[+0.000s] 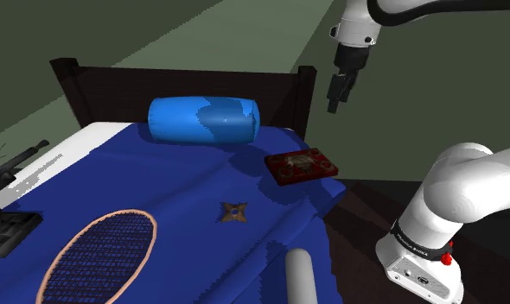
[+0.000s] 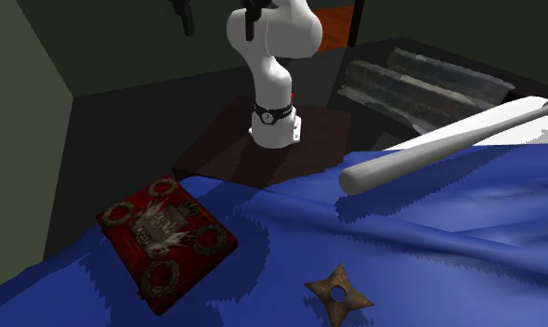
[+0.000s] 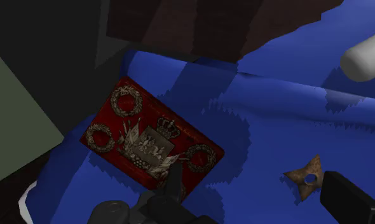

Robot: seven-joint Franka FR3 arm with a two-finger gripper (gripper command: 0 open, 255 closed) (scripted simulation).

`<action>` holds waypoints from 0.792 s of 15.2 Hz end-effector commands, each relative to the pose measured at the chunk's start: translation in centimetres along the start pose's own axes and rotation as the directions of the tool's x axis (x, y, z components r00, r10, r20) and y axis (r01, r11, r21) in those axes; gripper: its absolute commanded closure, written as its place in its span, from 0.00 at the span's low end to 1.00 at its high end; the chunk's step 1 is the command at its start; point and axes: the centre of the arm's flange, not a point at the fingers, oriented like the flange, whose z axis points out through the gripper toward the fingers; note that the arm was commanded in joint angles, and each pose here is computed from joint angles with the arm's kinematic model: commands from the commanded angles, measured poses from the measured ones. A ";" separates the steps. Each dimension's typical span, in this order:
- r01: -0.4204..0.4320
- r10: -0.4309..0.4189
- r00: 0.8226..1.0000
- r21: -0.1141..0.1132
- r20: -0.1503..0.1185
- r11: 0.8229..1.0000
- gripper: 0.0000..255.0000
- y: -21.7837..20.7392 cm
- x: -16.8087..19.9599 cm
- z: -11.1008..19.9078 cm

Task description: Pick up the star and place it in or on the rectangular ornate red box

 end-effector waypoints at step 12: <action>0.200 -0.200 0.980 0.015 0.003 0.980 0.00 -6.0 7.7 10.7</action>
